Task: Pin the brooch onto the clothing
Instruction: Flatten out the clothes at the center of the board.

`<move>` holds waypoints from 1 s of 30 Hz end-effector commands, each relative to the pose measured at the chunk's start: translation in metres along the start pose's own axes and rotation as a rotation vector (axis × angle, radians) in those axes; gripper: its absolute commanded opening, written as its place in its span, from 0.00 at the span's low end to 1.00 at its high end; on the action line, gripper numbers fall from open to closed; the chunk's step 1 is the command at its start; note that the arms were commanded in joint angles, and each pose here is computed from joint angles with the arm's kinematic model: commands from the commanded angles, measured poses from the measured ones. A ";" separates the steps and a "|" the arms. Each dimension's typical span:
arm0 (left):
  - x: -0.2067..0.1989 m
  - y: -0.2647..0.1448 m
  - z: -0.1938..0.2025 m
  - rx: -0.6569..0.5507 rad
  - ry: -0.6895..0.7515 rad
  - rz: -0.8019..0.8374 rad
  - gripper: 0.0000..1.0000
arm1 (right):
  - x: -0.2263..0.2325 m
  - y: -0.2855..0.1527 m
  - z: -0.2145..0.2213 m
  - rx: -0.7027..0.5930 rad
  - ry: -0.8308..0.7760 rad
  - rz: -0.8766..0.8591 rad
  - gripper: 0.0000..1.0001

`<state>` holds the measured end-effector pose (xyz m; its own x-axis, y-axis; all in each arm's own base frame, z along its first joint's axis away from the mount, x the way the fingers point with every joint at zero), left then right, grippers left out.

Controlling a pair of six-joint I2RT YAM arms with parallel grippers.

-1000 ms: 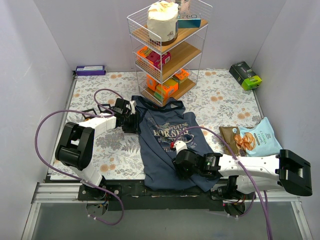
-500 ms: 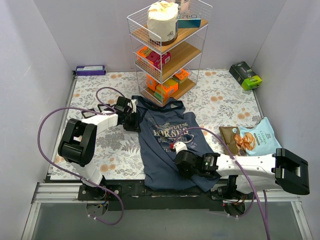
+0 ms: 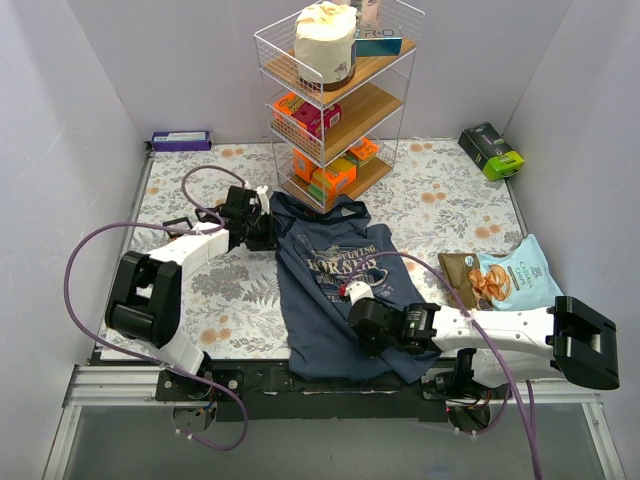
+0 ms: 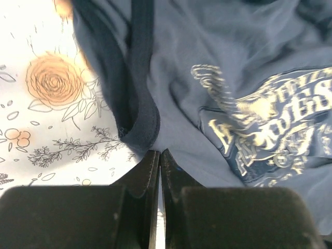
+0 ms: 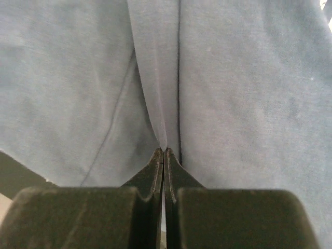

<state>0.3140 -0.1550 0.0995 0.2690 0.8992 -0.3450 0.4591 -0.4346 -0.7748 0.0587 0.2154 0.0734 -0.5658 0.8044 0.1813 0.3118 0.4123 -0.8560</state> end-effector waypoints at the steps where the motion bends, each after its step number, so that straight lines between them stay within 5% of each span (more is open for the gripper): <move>1: -0.017 -0.035 -0.045 -0.199 0.008 0.055 0.00 | 0.020 -0.024 -0.027 -0.059 0.016 -0.058 0.01; 11: -0.034 -0.064 -0.095 -0.315 -0.102 0.275 0.00 | 0.023 -0.080 -0.073 -0.256 0.050 -0.069 0.01; 21: -0.069 -0.075 -0.162 -0.401 -0.139 0.561 0.00 | -0.018 -0.154 -0.100 -0.408 0.049 0.118 0.01; 30: -0.071 -0.110 -0.191 -0.507 -0.149 0.680 0.00 | -0.008 -0.203 -0.126 -0.537 0.042 -0.004 0.01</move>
<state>0.4013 -0.1992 0.2688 0.4568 0.4719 -0.7541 0.5387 -0.8213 -0.1876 0.0943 0.1777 0.2896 -0.5031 0.8352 0.2222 0.6612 0.5375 -0.5233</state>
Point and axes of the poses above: each gripper's point midway between its finger pads, its own y axis out along the fingers, its own x axis along the line the jaws close on, z = x × y, the point moved 5 cm from there along -y, back along the fingers, and after that the axes turned 5 degrees about y, right-handed, at the moved point
